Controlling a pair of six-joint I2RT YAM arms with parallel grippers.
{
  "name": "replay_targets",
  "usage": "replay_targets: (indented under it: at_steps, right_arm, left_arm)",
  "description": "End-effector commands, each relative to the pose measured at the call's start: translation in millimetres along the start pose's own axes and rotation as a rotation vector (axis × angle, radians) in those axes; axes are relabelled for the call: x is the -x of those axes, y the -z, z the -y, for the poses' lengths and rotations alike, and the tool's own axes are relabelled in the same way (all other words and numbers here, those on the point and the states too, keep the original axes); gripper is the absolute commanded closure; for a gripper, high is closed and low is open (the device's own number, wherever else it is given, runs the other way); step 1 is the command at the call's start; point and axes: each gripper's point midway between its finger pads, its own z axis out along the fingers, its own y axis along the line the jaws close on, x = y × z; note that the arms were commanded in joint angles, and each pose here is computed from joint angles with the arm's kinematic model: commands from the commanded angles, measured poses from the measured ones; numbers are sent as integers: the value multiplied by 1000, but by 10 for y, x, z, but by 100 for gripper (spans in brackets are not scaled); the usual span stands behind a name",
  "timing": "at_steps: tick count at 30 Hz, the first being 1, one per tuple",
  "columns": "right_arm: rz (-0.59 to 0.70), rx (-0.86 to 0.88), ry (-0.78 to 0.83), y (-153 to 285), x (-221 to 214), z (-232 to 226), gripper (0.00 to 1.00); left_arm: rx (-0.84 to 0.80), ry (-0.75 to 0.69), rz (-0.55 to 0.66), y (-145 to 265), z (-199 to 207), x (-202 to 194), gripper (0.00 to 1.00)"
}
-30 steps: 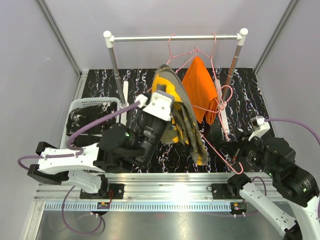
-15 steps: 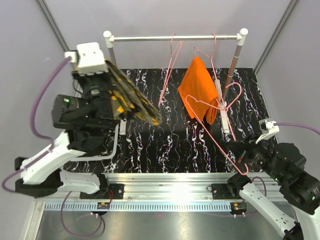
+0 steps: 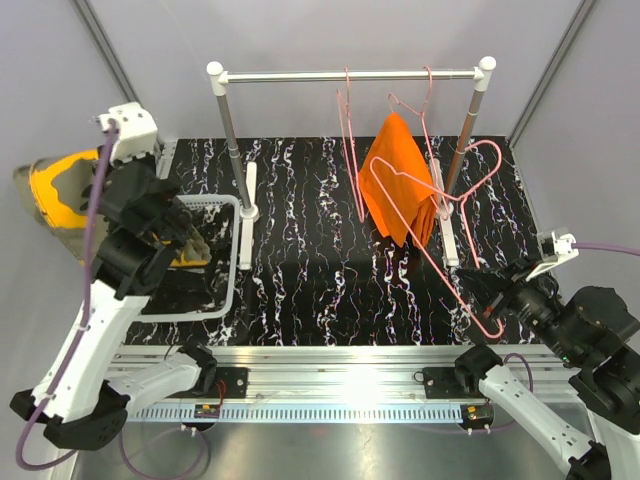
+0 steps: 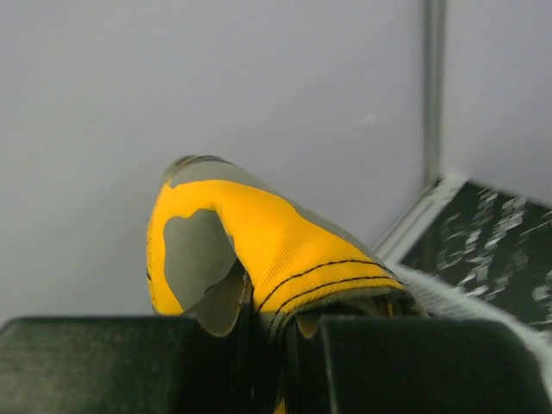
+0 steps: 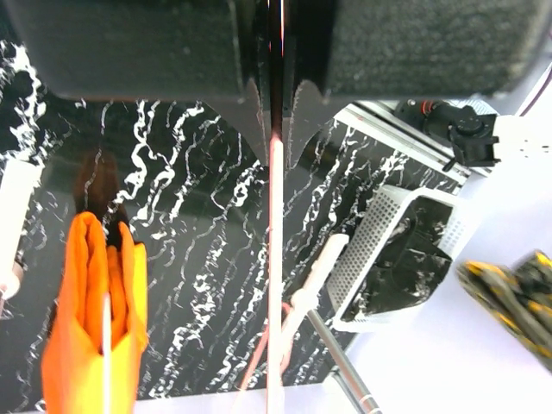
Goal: Remove the trousers from the hanger
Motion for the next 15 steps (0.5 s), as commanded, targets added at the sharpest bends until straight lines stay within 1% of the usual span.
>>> replay_targets:
  at_steps: [1, 2, 5, 6, 9, 12, 13, 14, 15]
  right_arm:
    - [74, 88, 19, -66, 246, -202, 100]
    - [76, 99, 18, -67, 248, -222, 100]
    - [92, 133, 14, -56, 279, -285, 100]
    - [98, 139, 13, -57, 289, -296, 100]
    - [114, 152, 14, -27, 318, -317, 100]
    - [123, 155, 14, -9, 334, -324, 100]
    - [122, 157, 16, -5, 335, -327, 100]
    - [123, 155, 16, -2, 337, -325, 100]
    - [121, 155, 16, 1, 335, -324, 100]
  left_arm:
    - [19, -129, -61, -72, -5, -360, 100]
    - [18, -164, -83, -80, 93, -584, 100]
    - [-8, -248, -119, -59, 233, -1000, 100]
    - [-1, -338, -149, -58, 340, -1289, 100]
    - [44, -436, -204, -73, 392, -1657, 100]
    - [49, -391, -208, -91, 390, -1692, 100]
    - [62, -352, -192, -101, 372, -1625, 100]
    - [71, -358, -183, -103, 319, -1560, 100]
    - [79, -332, -169, -95, 254, -1486, 100]
